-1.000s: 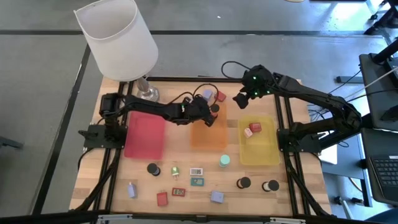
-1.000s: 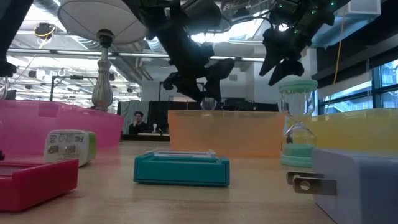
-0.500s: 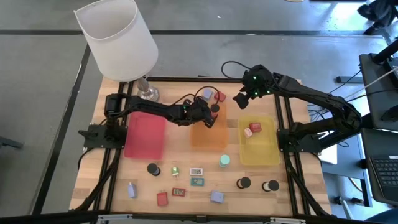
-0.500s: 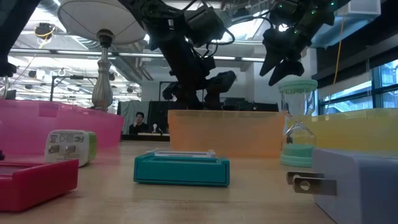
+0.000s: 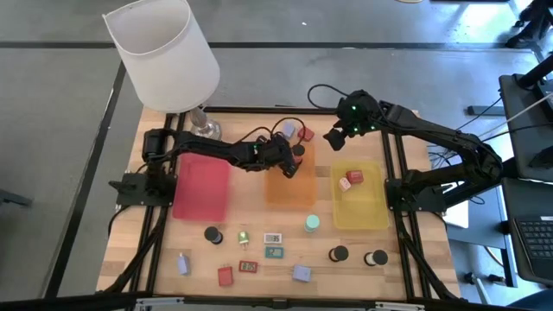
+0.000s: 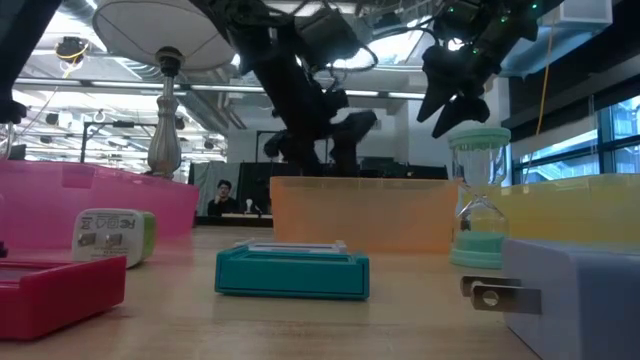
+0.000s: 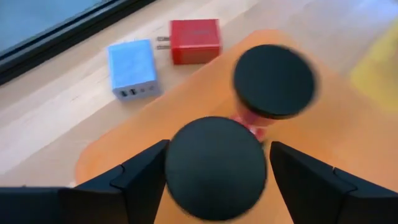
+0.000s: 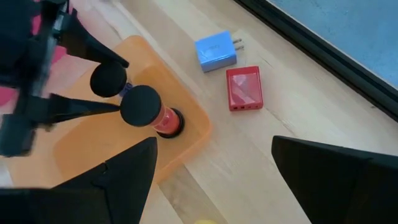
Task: Pick & Place Office items
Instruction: Put the top blue hourglass into the orange bin, then put the top red charger adapter into the yellow bin
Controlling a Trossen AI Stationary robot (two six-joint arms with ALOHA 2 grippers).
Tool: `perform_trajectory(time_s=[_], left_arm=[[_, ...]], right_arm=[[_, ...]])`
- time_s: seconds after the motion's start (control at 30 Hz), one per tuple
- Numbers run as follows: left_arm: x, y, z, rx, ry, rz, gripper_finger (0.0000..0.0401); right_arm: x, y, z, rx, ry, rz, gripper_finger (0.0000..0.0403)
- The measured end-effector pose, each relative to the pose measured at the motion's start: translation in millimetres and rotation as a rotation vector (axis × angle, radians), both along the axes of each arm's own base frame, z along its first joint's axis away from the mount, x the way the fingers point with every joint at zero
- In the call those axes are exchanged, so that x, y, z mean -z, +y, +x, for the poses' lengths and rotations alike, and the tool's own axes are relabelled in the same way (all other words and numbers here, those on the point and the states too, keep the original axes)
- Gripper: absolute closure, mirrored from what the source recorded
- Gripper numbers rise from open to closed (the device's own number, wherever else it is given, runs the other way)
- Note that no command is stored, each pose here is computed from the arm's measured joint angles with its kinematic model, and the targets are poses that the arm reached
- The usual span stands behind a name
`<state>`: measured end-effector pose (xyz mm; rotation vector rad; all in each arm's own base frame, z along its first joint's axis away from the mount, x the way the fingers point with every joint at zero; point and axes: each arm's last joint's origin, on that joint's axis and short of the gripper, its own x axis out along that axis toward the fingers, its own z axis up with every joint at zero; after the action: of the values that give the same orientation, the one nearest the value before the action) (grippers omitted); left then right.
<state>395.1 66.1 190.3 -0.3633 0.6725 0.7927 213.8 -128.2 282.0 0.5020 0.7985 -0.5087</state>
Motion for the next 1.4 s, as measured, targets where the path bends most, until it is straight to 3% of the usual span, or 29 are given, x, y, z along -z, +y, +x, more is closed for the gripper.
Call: perform_trajectory(time_s=[0.23,0.37,0.7,1.03,1.4], left_arm=[[-59.3,8.4,-20.0,0.021,-0.156,-0.018,0.013],[-99.6,17.2,-44.0,-0.014,-0.244,0.007,0.0127],[-181.8,19.6,-117.4,-0.004,-0.365,0.149,0.0129],[-224.1,5.8,-172.0,0.043,-0.41,0.301,0.013],[-246.7,0.1,-195.7,0.048,-0.49,0.416,0.013]], right_arm=[[1.2,-8.9,5.1,0.189,-0.008,-0.066,0.0082],[17.2,-17.4,18.8,0.27,-0.004,-0.005,0.0082],[68.0,-42.4,53.1,0.249,0.046,0.025,0.0073],[101.4,-52.4,71.2,0.211,0.062,0.038,0.0028],[102.4,-59.9,75.3,0.16,0.033,-0.041,0.003]])
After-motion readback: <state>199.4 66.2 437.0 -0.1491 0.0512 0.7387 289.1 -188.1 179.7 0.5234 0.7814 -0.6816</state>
